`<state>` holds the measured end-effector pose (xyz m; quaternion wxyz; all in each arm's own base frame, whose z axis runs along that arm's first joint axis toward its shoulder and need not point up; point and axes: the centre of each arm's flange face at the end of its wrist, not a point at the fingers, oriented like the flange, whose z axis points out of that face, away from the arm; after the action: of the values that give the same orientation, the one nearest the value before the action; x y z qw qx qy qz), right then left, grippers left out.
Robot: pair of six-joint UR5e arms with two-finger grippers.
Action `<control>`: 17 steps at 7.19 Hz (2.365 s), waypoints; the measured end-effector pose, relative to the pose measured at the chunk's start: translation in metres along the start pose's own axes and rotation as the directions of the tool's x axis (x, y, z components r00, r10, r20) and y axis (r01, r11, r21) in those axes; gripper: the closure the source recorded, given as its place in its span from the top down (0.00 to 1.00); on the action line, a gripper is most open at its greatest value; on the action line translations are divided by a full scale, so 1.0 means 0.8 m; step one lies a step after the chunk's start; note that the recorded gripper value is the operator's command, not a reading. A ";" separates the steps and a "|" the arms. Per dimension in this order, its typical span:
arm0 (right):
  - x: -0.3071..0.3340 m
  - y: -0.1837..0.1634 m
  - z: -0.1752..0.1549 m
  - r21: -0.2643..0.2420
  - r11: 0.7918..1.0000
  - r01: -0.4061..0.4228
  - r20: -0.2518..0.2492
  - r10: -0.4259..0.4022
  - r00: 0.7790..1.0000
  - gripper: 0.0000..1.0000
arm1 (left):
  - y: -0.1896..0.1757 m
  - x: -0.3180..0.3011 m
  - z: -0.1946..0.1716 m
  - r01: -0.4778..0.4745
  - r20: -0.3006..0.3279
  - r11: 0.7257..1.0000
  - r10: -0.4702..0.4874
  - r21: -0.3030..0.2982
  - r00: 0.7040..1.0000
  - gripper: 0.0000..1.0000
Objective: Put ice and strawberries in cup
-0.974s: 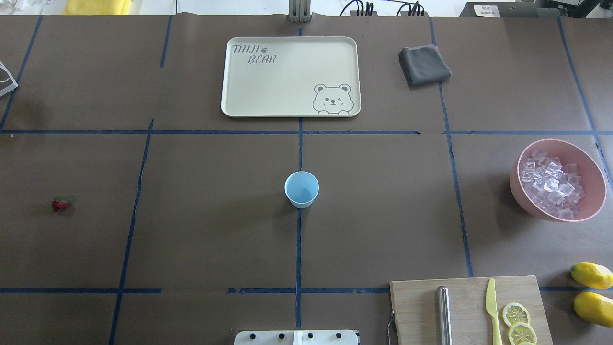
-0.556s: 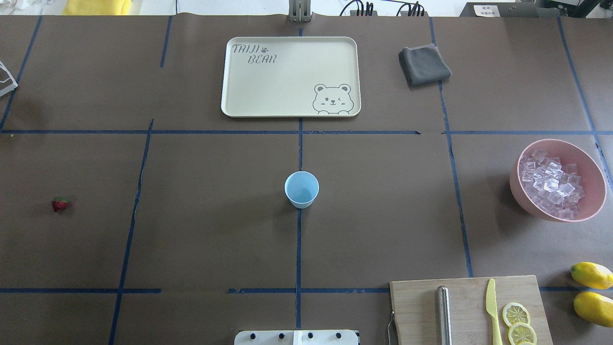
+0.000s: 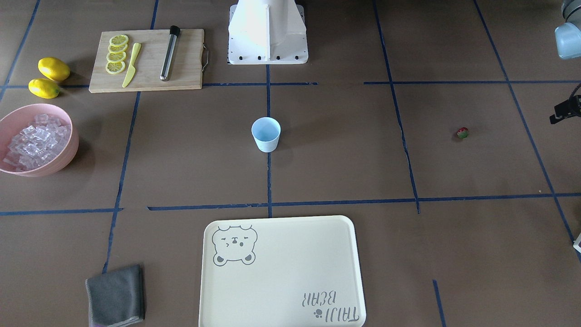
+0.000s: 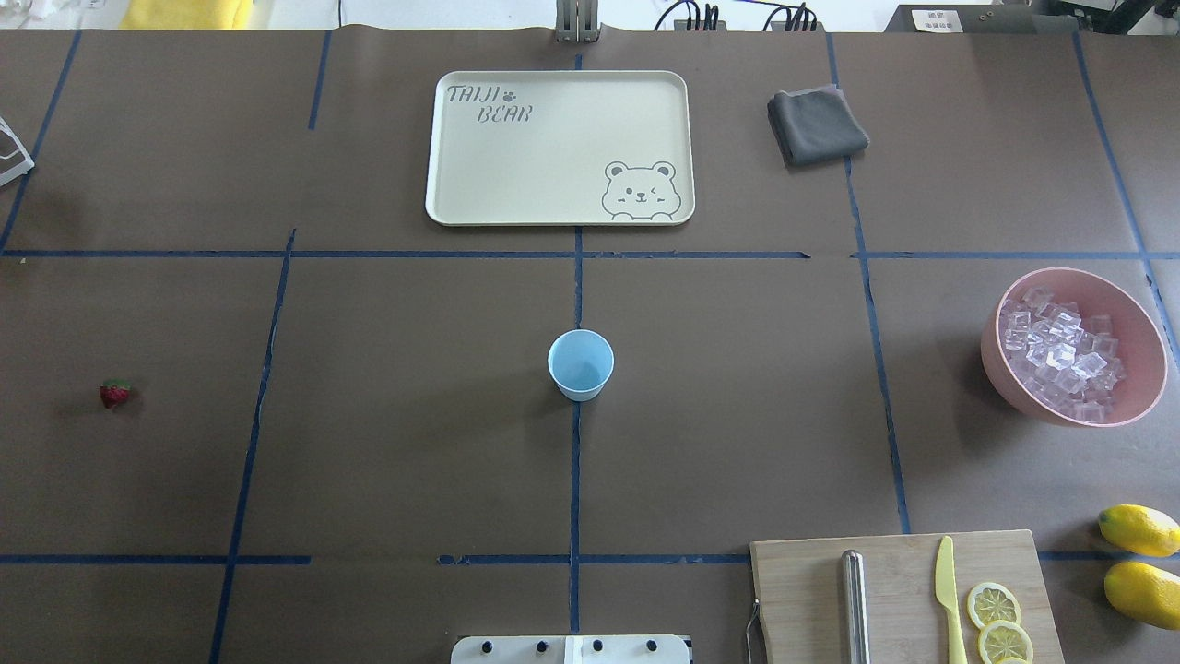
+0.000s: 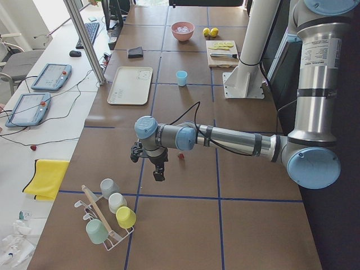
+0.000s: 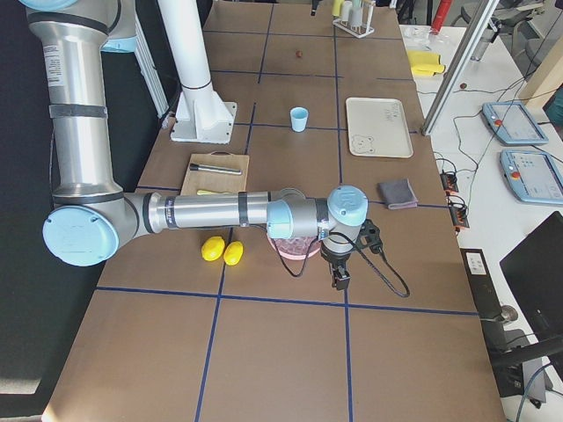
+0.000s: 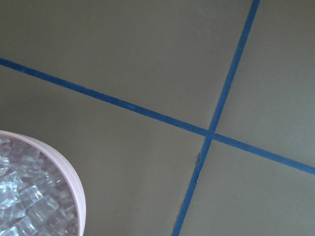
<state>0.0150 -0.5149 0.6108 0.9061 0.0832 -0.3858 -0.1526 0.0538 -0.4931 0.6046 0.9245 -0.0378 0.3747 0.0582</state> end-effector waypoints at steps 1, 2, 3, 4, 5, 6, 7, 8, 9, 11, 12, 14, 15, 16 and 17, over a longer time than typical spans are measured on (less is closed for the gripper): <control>-0.027 0.004 0.007 0.028 0.999 0.026 0.037 -0.027 0.999 1.00 | 0.000 0.006 0.000 0.002 -0.001 1.000 -0.002 0.003 1.000 1.00; -0.062 0.008 0.008 0.054 0.998 0.015 0.059 -0.018 0.998 1.00 | 0.003 0.011 -0.005 -0.001 -0.003 1.000 0.001 0.009 1.000 1.00; -0.104 0.009 0.004 0.070 0.997 -0.025 0.080 0.020 0.997 0.99 | 0.008 0.016 -0.010 -0.006 -0.006 1.000 0.006 0.017 1.000 1.00; -0.139 0.011 0.006 0.067 0.996 -0.063 0.096 0.057 0.994 0.95 | 0.013 0.021 -0.016 -0.013 -0.009 1.000 0.013 0.024 1.000 1.00; -0.159 0.026 0.021 0.059 0.996 -0.063 0.092 0.058 0.994 0.93 | 0.015 0.027 -0.021 -0.017 -0.017 0.999 0.018 0.030 1.000 1.00; -0.167 0.053 0.044 0.065 0.998 -0.021 0.066 0.017 0.998 0.92 | 0.017 0.031 -0.024 -0.019 -0.026 0.999 0.020 0.033 0.999 1.00; -0.172 0.078 0.064 0.072 0.997 0.040 0.035 -0.043 0.998 0.92 | 0.017 0.032 -0.025 -0.018 -0.030 0.999 0.020 0.034 0.999 1.00; -0.181 0.088 0.078 0.071 0.992 0.108 0.011 -0.109 0.994 0.92 | 0.017 0.033 -0.026 -0.018 -0.032 0.999 0.019 0.035 0.999 1.00; -0.198 0.083 0.089 0.071 0.981 0.178 -0.012 -0.178 0.984 0.90 | 0.017 0.033 -0.026 -0.019 -0.032 0.999 0.020 0.035 0.999 1.00; -0.231 0.066 0.102 0.077 0.962 0.261 -0.032 -0.260 0.965 0.88 | 0.017 0.034 -0.027 -0.019 -0.033 0.999 0.020 0.037 0.999 1.00; -0.237 0.065 0.103 0.078 0.957 0.281 -0.038 -0.279 0.960 0.88 | 0.017 0.035 -0.028 -0.016 -0.034 0.999 0.018 0.038 0.999 1.00; -0.234 0.069 0.106 0.069 0.951 0.302 -0.054 -0.299 0.953 0.88 | 0.017 0.036 -0.029 -0.012 -0.035 0.999 0.013 0.039 0.999 1.00; -0.230 0.074 0.110 0.059 0.952 0.300 -0.058 -0.297 0.953 0.87 | 0.018 0.036 -0.029 -0.011 -0.037 0.999 0.012 0.039 0.999 1.00; -0.225 0.080 0.113 0.048 0.954 0.295 -0.060 -0.292 0.954 0.86 | 0.018 0.037 -0.029 -0.010 -0.041 0.999 0.012 0.038 0.999 1.00; -0.223 0.082 0.114 0.042 0.956 0.292 -0.061 -0.289 0.955 0.84 | 0.018 0.037 -0.029 -0.009 -0.044 0.999 0.011 0.038 0.999 1.00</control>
<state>-0.1540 -0.3954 0.5713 0.8815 0.1661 -0.3485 -0.2718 0.0573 -0.4794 0.5671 0.9163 -0.0199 0.3963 0.0550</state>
